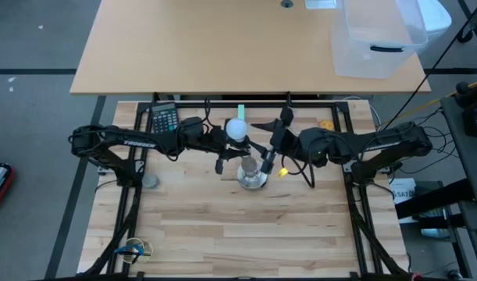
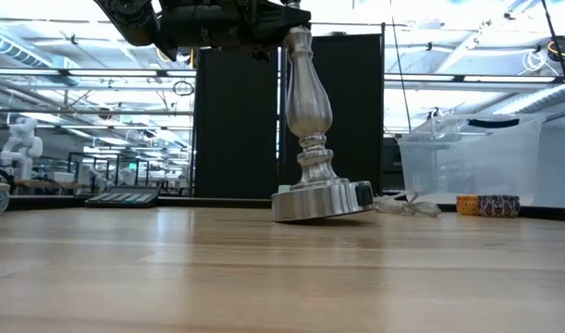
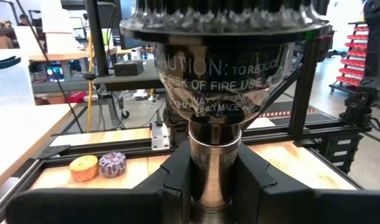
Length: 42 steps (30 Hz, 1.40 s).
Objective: Screw lightbulb
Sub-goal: Remove the white lightbulb from the desk lamp
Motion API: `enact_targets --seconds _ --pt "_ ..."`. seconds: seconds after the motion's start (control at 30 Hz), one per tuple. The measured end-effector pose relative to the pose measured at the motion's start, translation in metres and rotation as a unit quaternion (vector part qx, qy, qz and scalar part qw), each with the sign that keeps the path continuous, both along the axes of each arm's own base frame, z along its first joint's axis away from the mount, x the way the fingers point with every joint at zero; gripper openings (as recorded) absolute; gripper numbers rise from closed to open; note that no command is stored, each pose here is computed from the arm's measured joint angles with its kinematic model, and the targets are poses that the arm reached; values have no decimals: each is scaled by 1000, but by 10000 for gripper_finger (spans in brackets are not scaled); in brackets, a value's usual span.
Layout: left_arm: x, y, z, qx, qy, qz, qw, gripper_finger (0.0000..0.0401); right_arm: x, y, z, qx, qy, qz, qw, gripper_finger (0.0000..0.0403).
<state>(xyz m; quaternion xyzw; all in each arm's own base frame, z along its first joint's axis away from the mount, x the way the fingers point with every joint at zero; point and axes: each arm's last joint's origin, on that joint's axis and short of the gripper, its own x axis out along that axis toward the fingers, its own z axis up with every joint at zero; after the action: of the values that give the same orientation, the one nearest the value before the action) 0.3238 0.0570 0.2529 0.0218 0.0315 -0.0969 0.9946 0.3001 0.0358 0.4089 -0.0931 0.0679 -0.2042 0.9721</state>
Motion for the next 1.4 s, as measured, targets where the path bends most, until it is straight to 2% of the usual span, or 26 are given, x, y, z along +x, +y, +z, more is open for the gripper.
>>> enact_targets --seconds 0.17,0.4,0.6,0.83,1.0,1.17,1.4 --pt "0 1 -2 4 10 16 1000 74 0 0 -2 24 -4 -4 1000 252" --pt "0 1 -2 5 11 18 1000 74 -1 8 -2 23 -1 9 1000 296" --pt "4 -7 2 15 23 17 999 74 -10 17 6 24 -16 28 999 299" --pt "17 -24 24 61 75 29 995 74 -13 27 5 27 -12 42 999 300" --pt "19 -25 28 63 69 31 995 74 -15 30 4 20 -11 0 1000 300" --pt "19 -25 28 62 68 32 995 74 -14 30 4 20 -12 1 1000 300" --pt "19 -25 29 63 67 33 995 74 0 27 -3 13 -14 -5 1000 300"
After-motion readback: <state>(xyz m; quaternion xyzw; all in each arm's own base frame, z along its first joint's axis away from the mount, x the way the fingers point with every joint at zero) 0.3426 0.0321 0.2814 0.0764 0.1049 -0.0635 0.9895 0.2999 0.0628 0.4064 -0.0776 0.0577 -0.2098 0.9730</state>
